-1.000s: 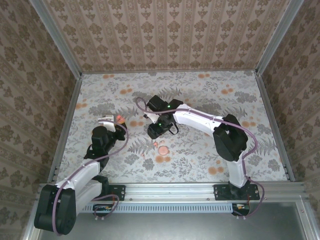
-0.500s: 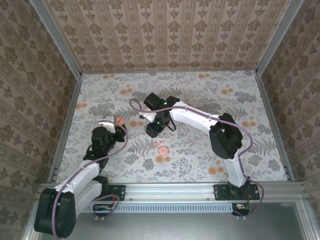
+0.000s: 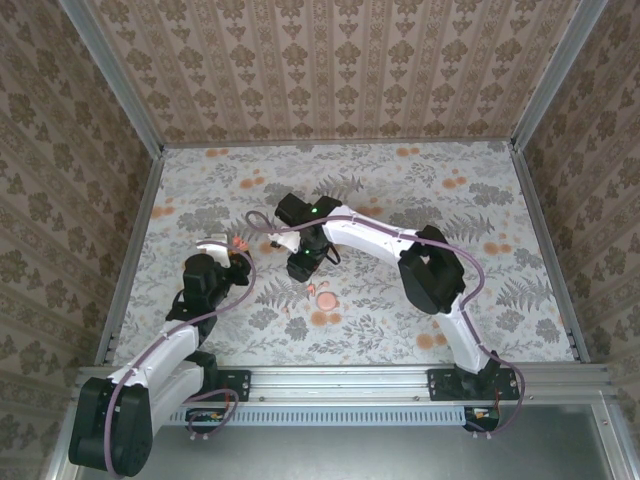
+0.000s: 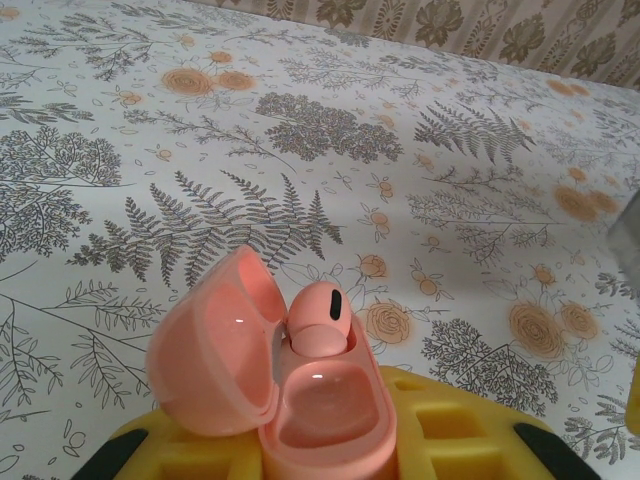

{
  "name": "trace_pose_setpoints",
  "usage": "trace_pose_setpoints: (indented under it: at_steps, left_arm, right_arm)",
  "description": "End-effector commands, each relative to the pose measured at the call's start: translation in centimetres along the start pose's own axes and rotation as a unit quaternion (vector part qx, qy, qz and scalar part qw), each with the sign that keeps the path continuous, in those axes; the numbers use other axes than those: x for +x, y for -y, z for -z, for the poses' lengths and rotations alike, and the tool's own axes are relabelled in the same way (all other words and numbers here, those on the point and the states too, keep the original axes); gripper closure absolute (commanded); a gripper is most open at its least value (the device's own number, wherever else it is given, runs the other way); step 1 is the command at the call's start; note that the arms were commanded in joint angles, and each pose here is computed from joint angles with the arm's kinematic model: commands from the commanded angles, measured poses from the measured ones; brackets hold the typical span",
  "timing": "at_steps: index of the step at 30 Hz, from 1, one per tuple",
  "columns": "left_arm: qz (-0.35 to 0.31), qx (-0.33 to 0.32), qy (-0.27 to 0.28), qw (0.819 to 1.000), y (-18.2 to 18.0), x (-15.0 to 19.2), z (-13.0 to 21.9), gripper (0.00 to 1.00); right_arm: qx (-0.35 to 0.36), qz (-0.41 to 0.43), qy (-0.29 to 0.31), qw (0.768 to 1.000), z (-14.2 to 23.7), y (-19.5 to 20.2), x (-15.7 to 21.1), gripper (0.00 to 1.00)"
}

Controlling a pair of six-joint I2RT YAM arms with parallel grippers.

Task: Insert the wireless bluetooth earbuds into the charging case

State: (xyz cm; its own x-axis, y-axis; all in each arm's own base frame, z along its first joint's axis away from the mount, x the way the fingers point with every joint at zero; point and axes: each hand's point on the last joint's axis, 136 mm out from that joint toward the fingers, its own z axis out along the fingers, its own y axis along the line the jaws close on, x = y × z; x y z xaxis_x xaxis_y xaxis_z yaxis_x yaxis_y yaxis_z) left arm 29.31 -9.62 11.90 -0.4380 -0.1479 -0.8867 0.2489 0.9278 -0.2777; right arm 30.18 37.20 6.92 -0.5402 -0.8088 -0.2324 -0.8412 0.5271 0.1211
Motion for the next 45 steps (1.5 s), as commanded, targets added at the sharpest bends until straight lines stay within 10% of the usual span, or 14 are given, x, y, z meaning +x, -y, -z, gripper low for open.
trace_pose_setpoints:
  at_steps: [1, 15, 45]
  left_arm:
    - [-0.005, -0.004, 0.015, 1.0, 0.0, -1.5, 0.2, 0.81]
    - [-0.003, -0.002, 0.02, 1.0, 0.0, -1.6, 0.4, 0.81]
    - [-0.006, -0.011, 0.028, 1.0, -0.3, -1.7, 0.8, 0.81]
  right_arm:
    - [0.018, -0.085, -0.053, 0.995, -0.2, 0.2, 2.0, 0.55]
    - [-0.038, -0.3, -0.067, 0.951, -2.0, -2.1, 3.4, 0.55]
    - [-0.004, -0.327, -0.077, 0.942, -4.9, -1.4, 3.8, 0.64]
